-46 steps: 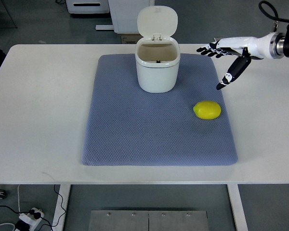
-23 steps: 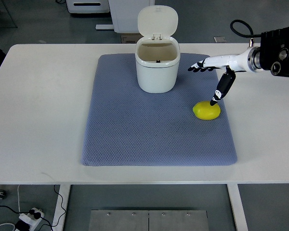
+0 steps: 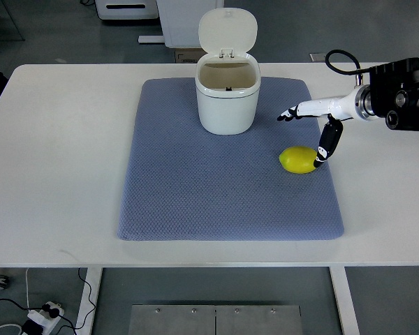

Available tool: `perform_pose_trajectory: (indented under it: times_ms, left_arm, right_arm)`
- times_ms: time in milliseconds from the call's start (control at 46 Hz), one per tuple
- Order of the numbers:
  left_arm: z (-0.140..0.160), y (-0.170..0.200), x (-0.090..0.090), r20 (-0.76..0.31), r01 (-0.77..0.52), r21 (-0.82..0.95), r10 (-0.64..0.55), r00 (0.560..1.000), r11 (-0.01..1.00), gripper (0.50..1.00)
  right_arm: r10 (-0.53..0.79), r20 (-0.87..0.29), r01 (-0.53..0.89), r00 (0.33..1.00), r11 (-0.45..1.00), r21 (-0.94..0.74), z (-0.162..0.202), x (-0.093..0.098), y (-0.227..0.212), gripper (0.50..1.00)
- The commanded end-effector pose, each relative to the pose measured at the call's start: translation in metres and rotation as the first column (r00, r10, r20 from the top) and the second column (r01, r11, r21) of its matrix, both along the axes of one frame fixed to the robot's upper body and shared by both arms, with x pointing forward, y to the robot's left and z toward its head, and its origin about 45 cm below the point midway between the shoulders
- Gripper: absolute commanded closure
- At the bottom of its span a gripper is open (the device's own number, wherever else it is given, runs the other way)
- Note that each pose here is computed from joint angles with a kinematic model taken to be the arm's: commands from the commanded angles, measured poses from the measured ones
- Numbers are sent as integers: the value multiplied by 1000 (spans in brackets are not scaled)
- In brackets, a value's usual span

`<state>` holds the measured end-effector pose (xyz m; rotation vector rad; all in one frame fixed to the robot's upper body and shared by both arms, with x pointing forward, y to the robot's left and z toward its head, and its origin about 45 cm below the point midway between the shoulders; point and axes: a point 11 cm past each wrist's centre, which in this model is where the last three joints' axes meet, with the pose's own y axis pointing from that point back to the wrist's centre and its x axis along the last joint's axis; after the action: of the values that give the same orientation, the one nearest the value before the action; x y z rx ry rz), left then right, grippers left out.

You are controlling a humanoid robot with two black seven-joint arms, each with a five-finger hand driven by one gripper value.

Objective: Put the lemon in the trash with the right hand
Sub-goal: 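Lower the right hand around the lemon and close the fingers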

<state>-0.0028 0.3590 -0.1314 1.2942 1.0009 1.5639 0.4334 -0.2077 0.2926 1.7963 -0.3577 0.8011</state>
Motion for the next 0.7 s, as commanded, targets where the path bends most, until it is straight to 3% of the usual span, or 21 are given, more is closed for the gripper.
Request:
perform_pose_trajectory:
  times_ms: [0,674]
  left_arm:
    - [0,0,0,0,0,0,0,1000,1000,500]
    - [0,0,0,0,0,0,0,1000,1000,500]
  right_arm:
    - [4,6,-4,1000,1000,1,-1,-1,2,513]
    - [2,-5,-2,1000,1000,20,-35,-9,6,592]
